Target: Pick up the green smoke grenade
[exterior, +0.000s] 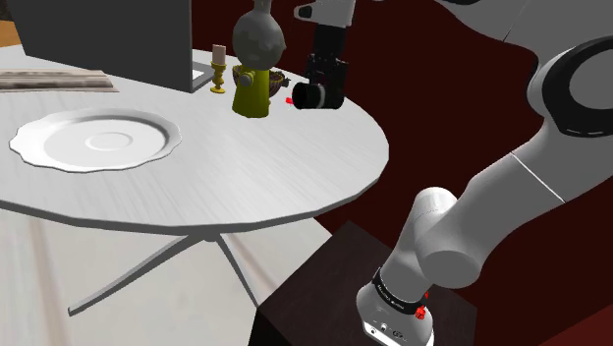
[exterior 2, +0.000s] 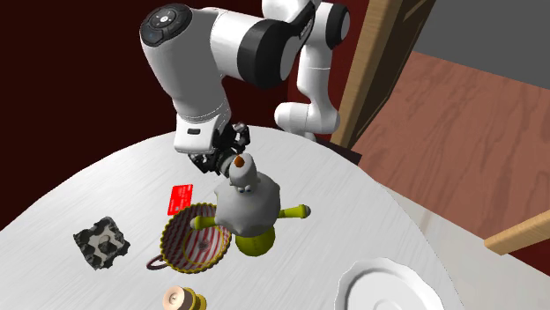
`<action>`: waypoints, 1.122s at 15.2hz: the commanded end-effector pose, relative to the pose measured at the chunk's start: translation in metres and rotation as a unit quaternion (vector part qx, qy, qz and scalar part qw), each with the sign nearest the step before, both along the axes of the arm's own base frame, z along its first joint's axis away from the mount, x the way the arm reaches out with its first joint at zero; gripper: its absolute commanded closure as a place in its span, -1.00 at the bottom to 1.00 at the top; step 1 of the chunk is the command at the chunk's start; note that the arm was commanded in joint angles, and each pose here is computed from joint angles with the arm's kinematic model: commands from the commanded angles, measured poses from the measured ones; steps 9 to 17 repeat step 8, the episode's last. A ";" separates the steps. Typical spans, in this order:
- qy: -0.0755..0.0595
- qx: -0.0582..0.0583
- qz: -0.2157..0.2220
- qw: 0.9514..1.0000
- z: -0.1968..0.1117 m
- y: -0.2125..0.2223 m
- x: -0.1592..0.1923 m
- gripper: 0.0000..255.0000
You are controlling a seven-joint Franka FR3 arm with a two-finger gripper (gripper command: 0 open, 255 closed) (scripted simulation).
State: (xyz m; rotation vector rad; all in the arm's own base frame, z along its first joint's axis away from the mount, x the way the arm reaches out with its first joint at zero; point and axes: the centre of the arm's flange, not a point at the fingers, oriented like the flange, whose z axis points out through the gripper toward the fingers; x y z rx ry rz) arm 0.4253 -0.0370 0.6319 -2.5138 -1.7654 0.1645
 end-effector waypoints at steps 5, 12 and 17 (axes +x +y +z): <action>0.000 0.000 0.000 1.000 0.032 -0.001 0.001 1.00; 0.000 0.000 0.000 1.000 0.038 -0.001 0.001 1.00; 0.000 0.000 0.000 1.000 0.038 -0.001 0.001 1.00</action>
